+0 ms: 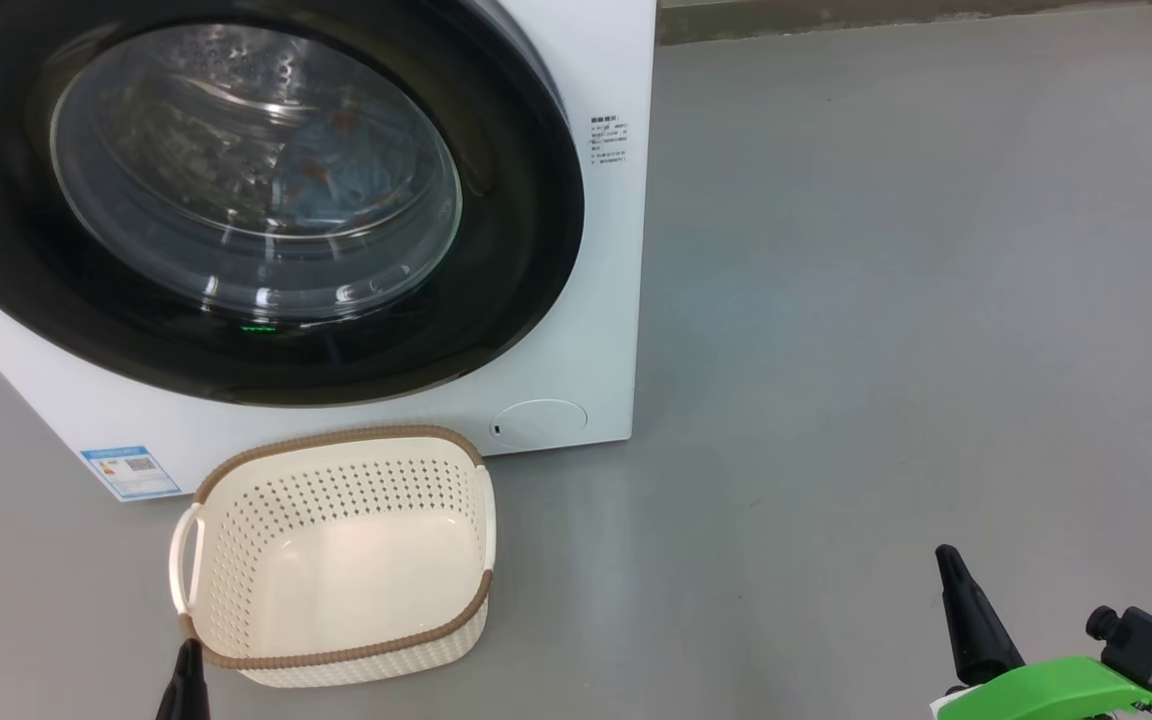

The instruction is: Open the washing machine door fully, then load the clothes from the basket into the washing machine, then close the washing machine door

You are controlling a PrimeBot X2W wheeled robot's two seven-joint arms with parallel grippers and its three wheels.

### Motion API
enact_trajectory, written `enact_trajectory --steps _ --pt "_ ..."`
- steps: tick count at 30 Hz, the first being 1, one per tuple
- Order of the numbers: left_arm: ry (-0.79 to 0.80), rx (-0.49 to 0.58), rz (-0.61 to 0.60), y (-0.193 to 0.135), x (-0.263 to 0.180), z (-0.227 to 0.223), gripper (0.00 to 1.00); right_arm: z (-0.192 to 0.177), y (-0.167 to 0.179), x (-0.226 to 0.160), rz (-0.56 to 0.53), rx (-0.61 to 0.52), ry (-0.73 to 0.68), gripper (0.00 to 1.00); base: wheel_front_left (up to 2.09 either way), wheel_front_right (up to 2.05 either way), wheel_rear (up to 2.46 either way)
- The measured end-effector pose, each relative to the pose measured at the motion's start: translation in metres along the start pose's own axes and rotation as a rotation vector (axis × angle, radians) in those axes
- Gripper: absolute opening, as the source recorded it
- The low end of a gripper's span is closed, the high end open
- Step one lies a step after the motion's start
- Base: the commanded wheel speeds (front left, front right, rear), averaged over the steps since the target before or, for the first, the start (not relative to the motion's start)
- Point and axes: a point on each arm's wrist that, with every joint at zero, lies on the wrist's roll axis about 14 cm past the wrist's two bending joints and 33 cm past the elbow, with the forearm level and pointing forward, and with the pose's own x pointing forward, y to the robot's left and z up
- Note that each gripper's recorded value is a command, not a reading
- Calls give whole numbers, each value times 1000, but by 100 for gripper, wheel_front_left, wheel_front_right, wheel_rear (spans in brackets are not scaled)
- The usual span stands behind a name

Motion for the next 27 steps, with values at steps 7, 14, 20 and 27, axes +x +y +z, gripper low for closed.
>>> enact_trajectory --steps 7,14,20,27 --pt "9 -72 1 -1 3 -1 0 1 -3 0 -13 78 3 0 0 0 0" --pt "18 -149 4 -2 6 -1 0 1 -4 0 -21 161 8 0 0 0 0" --pt "24 -211 2 -3 8 -1 0 1 -5 1 -27 228 12 0 0 0 0" --pt "28 -289 -6 -7 12 0 0 6 -2 5 -19 308 5 0 0 0 0"
